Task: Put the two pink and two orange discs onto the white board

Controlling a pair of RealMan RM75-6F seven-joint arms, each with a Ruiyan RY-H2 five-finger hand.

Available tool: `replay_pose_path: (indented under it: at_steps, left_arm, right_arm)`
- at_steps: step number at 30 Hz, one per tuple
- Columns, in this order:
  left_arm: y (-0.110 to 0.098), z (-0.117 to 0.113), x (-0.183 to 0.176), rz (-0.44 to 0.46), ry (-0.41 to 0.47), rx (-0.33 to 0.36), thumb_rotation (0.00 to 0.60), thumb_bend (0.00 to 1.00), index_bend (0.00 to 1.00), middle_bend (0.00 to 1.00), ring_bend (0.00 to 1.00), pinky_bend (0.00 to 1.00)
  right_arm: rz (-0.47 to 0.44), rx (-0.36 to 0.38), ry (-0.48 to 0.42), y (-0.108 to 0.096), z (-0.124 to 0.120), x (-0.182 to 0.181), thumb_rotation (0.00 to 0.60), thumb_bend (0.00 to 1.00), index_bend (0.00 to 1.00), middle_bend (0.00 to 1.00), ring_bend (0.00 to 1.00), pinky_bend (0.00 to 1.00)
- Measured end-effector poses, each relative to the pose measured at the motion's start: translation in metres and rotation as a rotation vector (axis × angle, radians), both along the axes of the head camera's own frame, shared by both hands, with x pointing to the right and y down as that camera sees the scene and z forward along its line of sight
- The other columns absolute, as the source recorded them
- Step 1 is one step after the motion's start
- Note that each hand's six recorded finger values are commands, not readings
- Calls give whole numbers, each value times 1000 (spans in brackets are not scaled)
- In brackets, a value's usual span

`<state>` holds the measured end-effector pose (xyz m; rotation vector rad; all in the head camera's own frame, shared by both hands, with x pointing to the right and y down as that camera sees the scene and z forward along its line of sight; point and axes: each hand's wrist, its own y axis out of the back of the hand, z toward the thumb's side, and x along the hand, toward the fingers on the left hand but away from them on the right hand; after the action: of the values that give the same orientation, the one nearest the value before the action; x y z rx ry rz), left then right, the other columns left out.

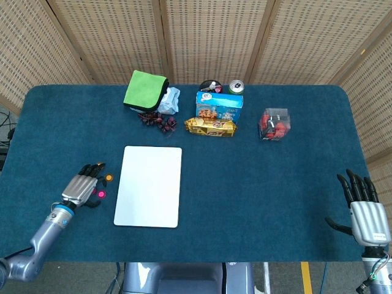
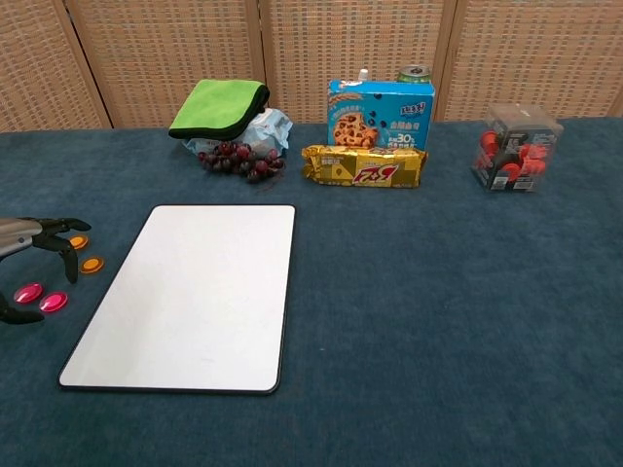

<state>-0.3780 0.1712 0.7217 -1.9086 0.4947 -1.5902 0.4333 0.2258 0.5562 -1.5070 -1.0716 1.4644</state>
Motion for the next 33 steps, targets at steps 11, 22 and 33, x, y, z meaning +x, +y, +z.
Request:
replay_pose_path:
  at_steps: [11, 22, 33]
  left_arm:
    - [2, 4, 0, 1, -12, -6, 600, 298, 428, 0, 0, 0]
    - [4, 6, -3, -5, -24, -13, 600, 300, 574, 0, 0, 0]
    - [-13, -13, 6, -20, 18, 35, 600, 301, 574, 0, 0, 0]
  right_arm:
    - [2, -4, -1, 0, 0, 0, 600, 0, 0, 0, 0, 0]
    - [6, -8, -4, 0, 0, 1, 600, 0, 0, 0, 0, 0]
    - [8, -13, -5, 0, 1, 1, 600, 0, 0, 0, 0, 0]
